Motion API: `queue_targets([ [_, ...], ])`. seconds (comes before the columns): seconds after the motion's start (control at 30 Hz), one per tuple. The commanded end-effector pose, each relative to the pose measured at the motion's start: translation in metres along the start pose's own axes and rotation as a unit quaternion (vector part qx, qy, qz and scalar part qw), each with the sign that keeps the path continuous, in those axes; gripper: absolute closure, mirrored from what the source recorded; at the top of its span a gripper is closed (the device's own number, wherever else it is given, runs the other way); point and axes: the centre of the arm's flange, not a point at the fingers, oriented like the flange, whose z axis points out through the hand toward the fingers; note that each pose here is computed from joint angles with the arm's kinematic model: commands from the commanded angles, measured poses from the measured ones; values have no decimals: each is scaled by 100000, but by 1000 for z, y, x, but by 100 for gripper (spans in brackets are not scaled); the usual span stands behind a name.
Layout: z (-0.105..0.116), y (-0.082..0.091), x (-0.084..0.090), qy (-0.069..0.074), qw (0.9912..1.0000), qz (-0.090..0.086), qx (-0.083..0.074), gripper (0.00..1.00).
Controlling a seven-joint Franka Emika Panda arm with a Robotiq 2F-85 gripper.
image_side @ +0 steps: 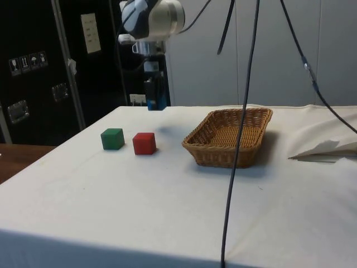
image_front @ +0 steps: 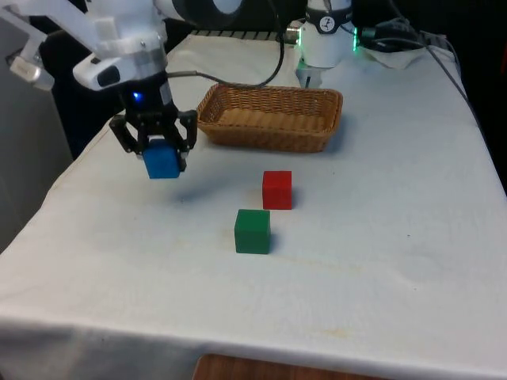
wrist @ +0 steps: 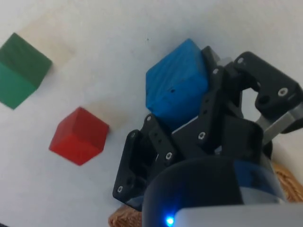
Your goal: Pick up the blue cube and place it into the basket.
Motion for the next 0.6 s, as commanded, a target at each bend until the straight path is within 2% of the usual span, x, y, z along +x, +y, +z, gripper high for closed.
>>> queue_targets([
  [0.0,-7,0,-3,-102,100000,-109,-203,100],
  [0.13,-24,1,-8,-18,100000,-255,119,100],
  [0.17,-20,1,-7,109,99999,-174,421,100],
  [0.43,-57,0,-19,84,99994,-768,711,100],
  [0.47,-51,1,-17,125,99993,-634,1020,100],
  [0.57,-67,-1,-23,231,99993,-833,818,100],
])
